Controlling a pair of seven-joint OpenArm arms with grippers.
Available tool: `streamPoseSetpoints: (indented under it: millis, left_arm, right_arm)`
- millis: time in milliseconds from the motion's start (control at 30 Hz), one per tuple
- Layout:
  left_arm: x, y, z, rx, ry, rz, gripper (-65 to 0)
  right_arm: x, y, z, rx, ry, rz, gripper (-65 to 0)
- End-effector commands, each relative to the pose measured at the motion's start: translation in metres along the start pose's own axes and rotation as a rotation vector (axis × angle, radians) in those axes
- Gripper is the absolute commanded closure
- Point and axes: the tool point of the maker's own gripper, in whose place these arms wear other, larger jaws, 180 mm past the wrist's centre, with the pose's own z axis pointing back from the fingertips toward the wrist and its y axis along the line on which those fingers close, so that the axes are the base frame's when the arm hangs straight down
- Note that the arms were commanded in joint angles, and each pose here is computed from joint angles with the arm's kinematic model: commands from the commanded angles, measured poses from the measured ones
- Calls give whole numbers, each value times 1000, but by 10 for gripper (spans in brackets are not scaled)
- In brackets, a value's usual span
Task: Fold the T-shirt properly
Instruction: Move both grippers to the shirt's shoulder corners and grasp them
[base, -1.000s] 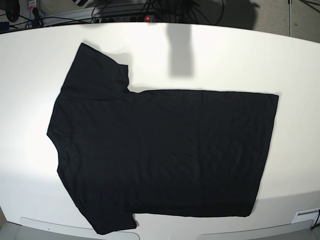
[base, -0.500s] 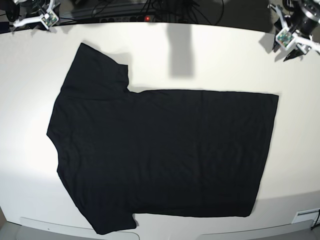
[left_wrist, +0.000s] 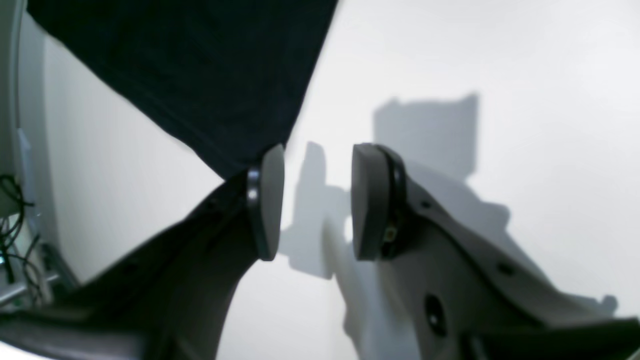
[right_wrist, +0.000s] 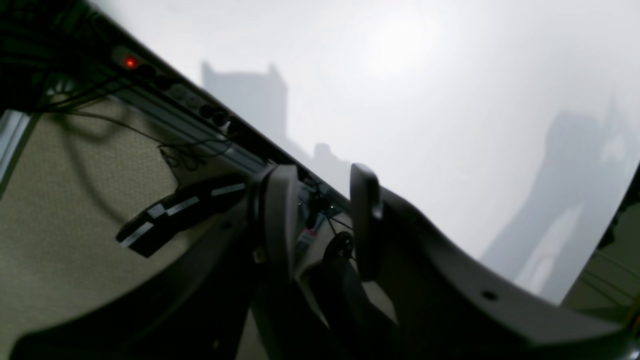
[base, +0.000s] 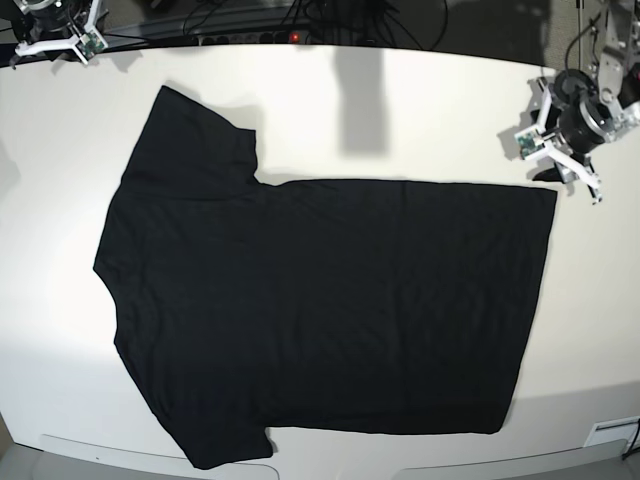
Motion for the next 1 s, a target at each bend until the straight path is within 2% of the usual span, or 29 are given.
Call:
streamPoseSetpoints:
  millis: [0, 200, 333, 500, 567, 700, 800, 900, 967]
  left_arm:
    - [2, 16, 0, 26, -25, -25, -222]
    - [-19, 30, -28, -6, 25, -38, -222]
    - [-33, 23, -44, -59, 79, -80, -222]
    - [-40, 6, -52, -121, 116, -115, -221]
    - [-44, 0, -51, -140, 139, -133, -189]
    - [-59, -6, -50, -157, 236, -139, 0]
    - [-57, -12, -49, -170, 229, -20, 0]
    - [-57, -18, -46, -187, 205, 38, 0]
    - [-58, -27, -44, -202, 202, 61, 0]
  right_arm:
    - [4, -5, 3, -20, -15, -1, -183]
    - [1, 1, 4, -50, -6, -70, -183]
    - [-1, -3, 6, -96, 0, -112, -183]
    - [-2, -9, 7, -129, 4, -70, -183]
    - [-2, -10, 7, -135, 5, -63, -183]
    - [-2, -11, 7, -140, 4, -48, -183]
    - [0, -16, 7, -164, 3, 15, -183]
    - [2, -22, 7, -174, -2, 59, -185]
    - [5, -27, 6, -177, -10, 82, -236]
